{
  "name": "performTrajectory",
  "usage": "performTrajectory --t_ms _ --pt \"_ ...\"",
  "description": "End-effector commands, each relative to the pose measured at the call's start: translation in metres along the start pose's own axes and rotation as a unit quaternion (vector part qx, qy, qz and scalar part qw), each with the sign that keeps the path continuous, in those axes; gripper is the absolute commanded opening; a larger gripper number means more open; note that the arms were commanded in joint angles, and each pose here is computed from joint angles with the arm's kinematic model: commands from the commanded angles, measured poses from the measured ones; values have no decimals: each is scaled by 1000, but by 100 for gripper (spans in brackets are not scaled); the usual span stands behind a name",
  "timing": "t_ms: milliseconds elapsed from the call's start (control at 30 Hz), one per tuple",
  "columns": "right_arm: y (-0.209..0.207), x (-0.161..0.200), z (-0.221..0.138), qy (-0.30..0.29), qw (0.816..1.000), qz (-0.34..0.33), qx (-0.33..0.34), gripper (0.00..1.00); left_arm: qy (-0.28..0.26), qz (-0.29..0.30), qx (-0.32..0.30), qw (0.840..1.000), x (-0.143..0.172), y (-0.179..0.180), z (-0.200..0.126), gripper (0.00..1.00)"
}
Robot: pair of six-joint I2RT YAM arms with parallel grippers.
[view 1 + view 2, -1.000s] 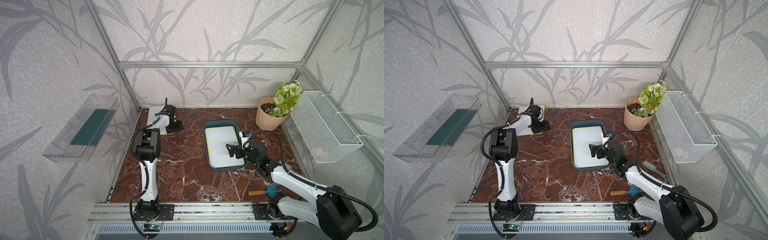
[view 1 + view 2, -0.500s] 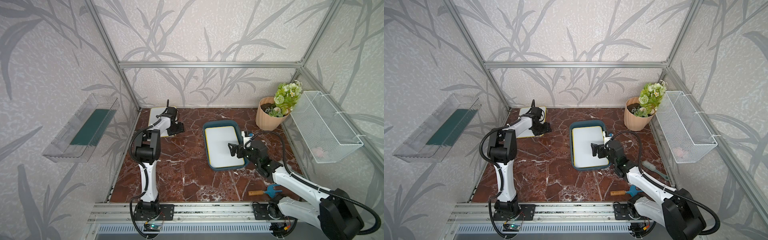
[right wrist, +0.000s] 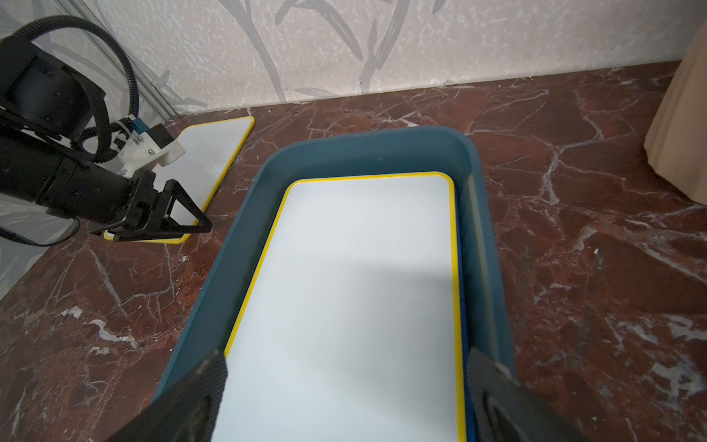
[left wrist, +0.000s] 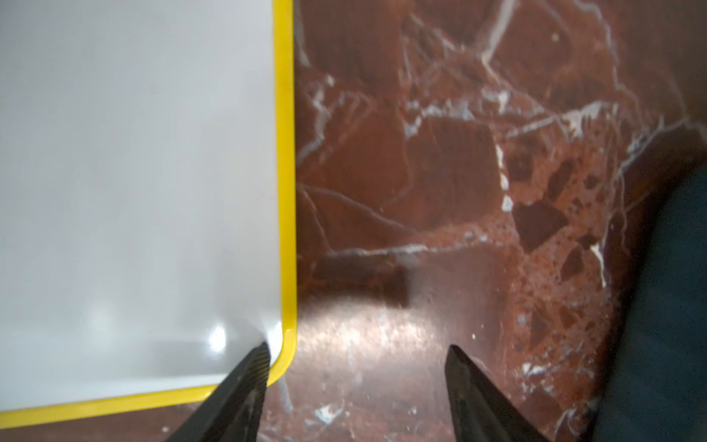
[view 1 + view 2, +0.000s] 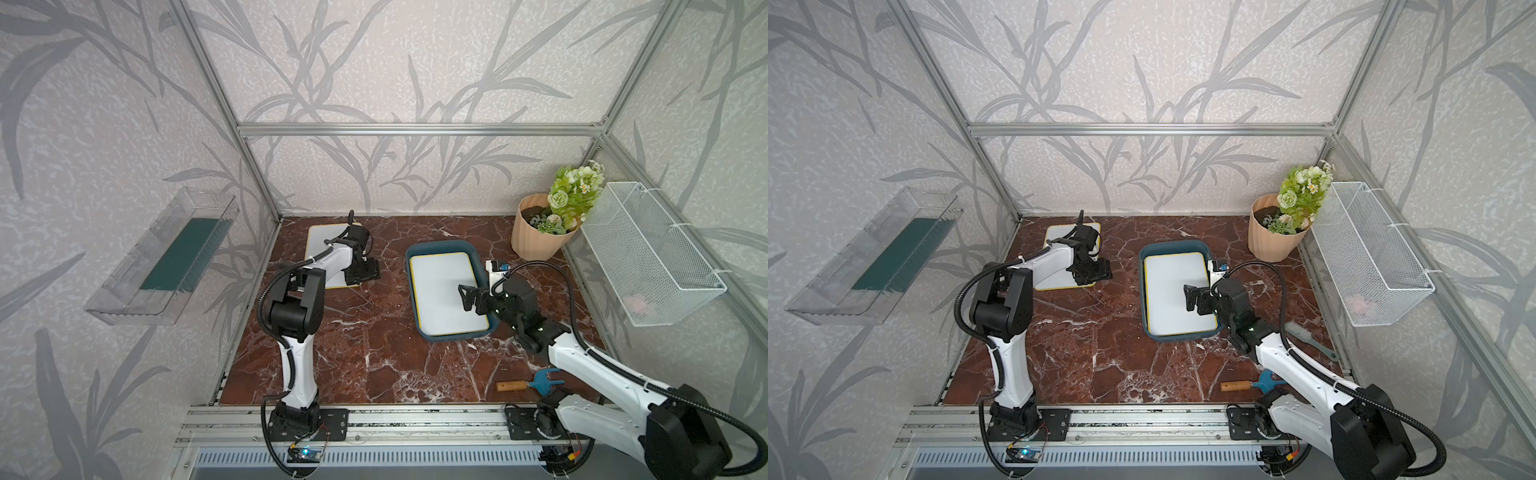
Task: Put the whiteboard into the storage box
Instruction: Move the whiteboard to the center of the board.
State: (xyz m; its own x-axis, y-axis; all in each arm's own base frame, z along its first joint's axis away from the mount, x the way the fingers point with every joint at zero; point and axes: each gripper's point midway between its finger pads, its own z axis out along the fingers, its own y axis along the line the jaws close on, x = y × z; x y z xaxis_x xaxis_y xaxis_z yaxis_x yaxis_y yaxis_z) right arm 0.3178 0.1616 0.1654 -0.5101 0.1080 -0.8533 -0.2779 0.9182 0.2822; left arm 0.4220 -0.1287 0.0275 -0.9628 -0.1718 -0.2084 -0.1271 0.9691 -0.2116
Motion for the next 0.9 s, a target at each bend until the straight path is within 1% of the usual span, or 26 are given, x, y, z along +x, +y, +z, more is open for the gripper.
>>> performTrajectory --t_ms 0,233,533,667,867 --pt "4 -17 -6 -12 1000 9 -3 99 103 -14 -29 994 70 4 19 72" --pt "2 -16 -6 -5 1000 17 0 99 85 -5 -16 996 102 -26 11 71" --pt "0 -12 -2 6 1000 25 4 99 66 -2 3 998 136 -65 8 71" --pt "-1 -12 -1 7 1000 26 5 99 53 -3 14 999 140 -77 2 71" --pt "-2 -10 1 11 1000 27 8 99 46 5 22 999 139 -90 0 71"
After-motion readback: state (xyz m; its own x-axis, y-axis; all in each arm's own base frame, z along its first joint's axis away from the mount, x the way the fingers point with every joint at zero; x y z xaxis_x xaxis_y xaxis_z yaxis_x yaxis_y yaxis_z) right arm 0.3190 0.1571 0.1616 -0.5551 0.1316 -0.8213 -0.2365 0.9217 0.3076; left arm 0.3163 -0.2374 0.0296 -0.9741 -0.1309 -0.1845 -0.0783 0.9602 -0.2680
